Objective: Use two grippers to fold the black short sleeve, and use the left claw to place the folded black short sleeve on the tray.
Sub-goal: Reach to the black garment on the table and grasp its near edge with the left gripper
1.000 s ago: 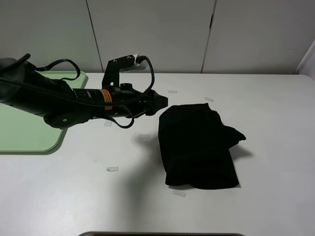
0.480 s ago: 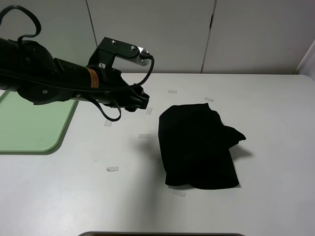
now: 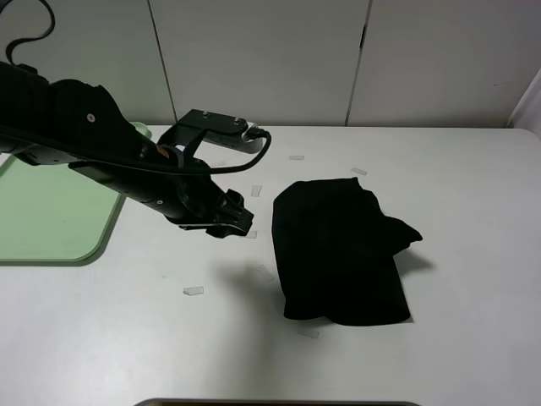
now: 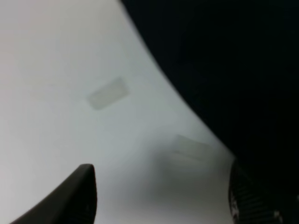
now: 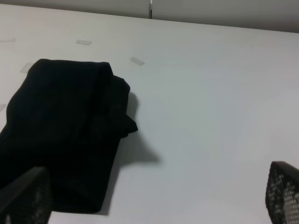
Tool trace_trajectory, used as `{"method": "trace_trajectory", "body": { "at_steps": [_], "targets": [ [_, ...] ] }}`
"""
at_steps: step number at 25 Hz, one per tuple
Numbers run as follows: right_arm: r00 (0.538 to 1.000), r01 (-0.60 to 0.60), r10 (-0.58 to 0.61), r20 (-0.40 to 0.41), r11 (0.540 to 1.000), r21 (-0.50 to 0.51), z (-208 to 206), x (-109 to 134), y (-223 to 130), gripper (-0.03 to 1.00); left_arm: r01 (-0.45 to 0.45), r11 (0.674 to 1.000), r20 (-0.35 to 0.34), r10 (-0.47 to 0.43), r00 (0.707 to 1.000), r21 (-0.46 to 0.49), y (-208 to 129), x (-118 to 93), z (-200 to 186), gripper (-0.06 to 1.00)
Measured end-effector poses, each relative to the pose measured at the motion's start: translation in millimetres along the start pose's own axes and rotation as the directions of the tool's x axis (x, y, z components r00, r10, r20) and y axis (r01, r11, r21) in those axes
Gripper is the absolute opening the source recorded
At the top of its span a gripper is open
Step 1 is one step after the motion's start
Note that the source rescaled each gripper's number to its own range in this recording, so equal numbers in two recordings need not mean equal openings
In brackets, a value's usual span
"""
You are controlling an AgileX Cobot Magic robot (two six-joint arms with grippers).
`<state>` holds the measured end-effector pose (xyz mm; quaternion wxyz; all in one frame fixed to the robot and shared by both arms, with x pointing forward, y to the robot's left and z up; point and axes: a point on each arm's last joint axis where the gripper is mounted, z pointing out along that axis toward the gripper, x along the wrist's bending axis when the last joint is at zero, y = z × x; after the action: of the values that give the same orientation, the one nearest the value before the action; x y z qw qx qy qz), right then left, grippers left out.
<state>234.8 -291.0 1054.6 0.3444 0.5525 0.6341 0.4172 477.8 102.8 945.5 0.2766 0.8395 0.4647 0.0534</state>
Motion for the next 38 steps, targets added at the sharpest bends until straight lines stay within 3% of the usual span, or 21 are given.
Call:
{"method": "trace_trajectory", "body": {
  "at_steps": [3, 7, 13, 22, 38],
  "targets": [
    [1.000, 0.000, 0.000, 0.000, 1.000, 0.000, 0, 0, 0, 1.00, -0.007, 1.000, 0.050, 0.007, 0.999, -0.001, 0, -5, 0, 0.60],
    [1.000, 0.000, 0.000, 0.000, 1.000, 0.000, 0, 0, 0, 1.00, 0.090, 0.996, 0.162, -0.088, 0.983, -0.008, 0, -12, 10, 0.61],
    [1.000, 0.000, 0.000, 0.000, 1.000, 0.000, 0, 0, 0, 1.00, 0.104, 0.994, 0.197, -0.100, 0.975, -0.012, 0, -10, 38, 0.63],
    [1.000, 0.000, 0.000, 0.000, 1.000, 0.000, 0, 0, 0, 1.00, 0.061, 0.998, 0.213, -0.052, 0.976, -0.035, 4, -12, 39, 0.64],
    [1.000, 0.000, 0.000, 0.000, 1.000, 0.000, 0, 0, 0, 1.00, 0.066, 0.996, 0.142, -0.056, 0.988, -0.067, 7, -5, 40, 0.64]
  ]
}}
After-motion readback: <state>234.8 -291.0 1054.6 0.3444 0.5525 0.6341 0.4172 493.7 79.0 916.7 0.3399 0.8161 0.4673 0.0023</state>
